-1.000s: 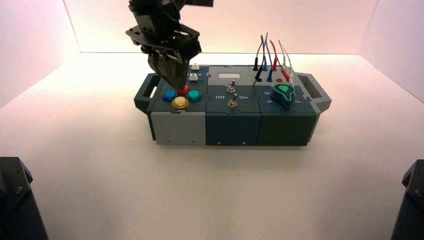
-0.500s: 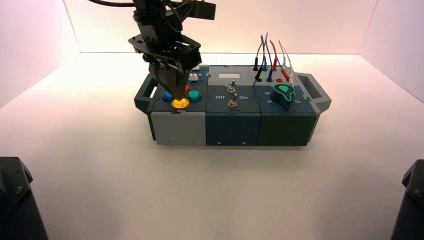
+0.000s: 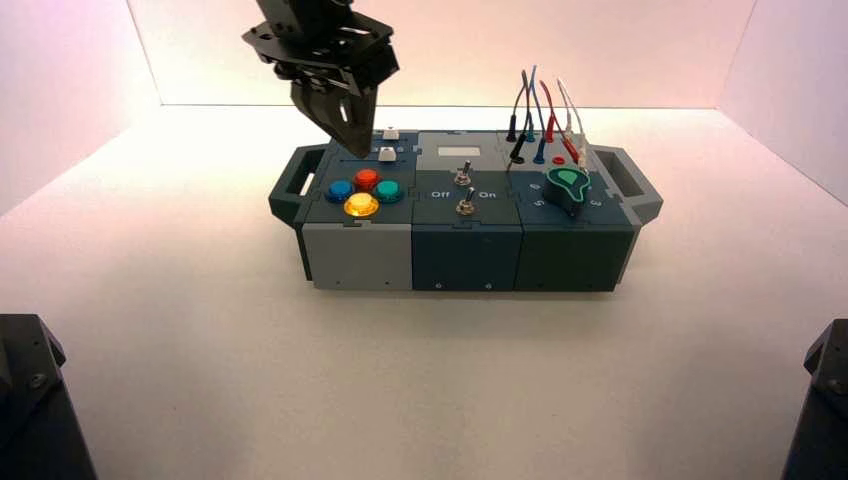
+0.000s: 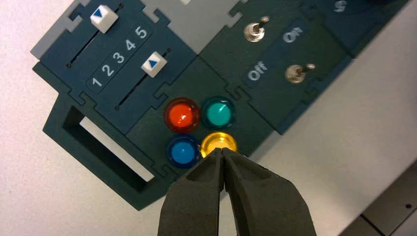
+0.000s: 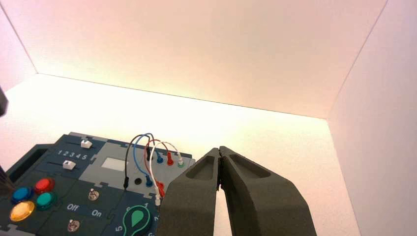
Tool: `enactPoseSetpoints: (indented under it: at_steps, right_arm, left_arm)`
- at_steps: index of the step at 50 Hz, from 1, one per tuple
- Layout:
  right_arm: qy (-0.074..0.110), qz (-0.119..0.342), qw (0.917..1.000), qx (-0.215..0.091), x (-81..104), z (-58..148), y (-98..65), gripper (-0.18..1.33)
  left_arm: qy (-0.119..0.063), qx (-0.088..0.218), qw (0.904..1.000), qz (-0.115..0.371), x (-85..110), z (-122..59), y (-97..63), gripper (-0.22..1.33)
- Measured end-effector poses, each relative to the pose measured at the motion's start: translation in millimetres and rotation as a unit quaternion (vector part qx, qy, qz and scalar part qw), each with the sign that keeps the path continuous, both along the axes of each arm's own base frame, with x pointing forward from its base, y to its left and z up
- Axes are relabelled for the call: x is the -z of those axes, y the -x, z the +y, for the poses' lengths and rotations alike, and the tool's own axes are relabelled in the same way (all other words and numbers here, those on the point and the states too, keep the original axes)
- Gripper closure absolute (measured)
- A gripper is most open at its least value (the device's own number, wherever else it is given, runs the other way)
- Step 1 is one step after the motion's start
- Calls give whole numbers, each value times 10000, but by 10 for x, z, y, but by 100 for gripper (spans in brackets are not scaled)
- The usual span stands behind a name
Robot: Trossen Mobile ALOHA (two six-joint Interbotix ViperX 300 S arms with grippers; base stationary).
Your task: Push the yellow button with the left gripper.
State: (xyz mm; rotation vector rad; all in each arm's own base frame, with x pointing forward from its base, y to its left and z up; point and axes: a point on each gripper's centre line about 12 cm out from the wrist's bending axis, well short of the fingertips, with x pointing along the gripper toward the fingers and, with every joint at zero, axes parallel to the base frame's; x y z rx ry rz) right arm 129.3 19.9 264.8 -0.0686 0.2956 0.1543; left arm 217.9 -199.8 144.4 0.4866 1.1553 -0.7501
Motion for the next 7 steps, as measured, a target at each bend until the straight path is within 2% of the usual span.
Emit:
enactPoseSetpoints:
  at_steps: [7]
  right_arm:
    - [8, 45, 10000, 2, 7, 1, -7, 130]
  left_arm:
    - [45, -3, 10000, -62, -46, 18, 13, 128]
